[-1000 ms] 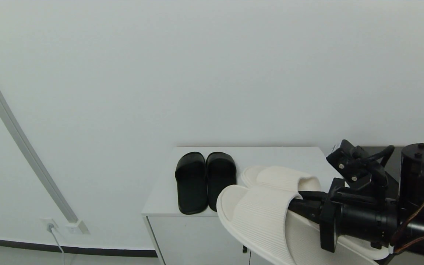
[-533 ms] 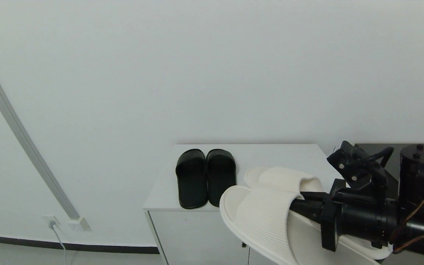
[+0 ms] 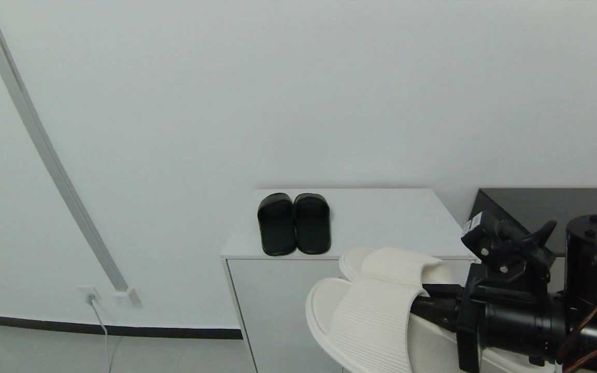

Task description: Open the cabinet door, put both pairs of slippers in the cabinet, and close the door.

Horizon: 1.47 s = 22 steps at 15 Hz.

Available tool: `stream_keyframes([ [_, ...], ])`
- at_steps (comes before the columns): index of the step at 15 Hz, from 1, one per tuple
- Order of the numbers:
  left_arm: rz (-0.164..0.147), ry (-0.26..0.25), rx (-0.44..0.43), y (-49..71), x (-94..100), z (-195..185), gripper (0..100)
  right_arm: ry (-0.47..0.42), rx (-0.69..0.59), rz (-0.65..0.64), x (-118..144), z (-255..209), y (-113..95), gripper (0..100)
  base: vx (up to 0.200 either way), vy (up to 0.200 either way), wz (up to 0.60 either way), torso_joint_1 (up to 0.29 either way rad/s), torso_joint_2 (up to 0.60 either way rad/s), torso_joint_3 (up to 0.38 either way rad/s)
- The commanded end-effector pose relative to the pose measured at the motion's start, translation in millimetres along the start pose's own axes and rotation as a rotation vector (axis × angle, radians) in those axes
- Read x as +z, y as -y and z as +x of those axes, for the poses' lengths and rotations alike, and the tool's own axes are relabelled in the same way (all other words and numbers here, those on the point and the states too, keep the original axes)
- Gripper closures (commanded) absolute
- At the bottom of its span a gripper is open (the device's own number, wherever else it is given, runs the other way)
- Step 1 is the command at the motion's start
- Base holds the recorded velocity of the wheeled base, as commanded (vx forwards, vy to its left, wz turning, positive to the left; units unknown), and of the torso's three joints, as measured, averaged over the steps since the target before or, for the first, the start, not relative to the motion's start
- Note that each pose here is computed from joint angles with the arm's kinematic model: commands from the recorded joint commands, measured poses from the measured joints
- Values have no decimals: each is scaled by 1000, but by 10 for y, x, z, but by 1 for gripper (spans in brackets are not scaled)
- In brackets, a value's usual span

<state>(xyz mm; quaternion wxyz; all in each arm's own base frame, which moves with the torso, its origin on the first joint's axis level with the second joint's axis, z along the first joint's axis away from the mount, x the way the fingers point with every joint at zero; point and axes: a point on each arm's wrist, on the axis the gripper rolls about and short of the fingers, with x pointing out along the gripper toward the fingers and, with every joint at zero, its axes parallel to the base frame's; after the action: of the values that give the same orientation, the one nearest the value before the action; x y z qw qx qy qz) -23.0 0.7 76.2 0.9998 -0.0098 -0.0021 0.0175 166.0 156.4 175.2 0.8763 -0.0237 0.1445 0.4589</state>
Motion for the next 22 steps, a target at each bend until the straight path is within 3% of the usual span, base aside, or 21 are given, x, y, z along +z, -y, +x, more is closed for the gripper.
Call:
stream_keyframes([
  [1, 0, -2, 2, 0, -1, 1, 100, -3, -2, 1, -9, 1, 3, 100, 0, 0, 0, 0, 0, 0],
  [13, 9, -5, -9, 2, -2, 0, 100, -25, -1, 4, -63, 20, 5, 100, 0, 0, 0, 0, 0, 0],
  [14, 7, -6, -9, 2, -2, 0, 0, -29, 0, 0, -66, 31, 4, 100, 0, 0, 0, 0, 0, 0],
  [22, 6, -4, -9, 2, -3, 1, 0, -50, 6, -10, -117, 47, -2, 100, 0, 0, 0, -126, 294, 164],
])
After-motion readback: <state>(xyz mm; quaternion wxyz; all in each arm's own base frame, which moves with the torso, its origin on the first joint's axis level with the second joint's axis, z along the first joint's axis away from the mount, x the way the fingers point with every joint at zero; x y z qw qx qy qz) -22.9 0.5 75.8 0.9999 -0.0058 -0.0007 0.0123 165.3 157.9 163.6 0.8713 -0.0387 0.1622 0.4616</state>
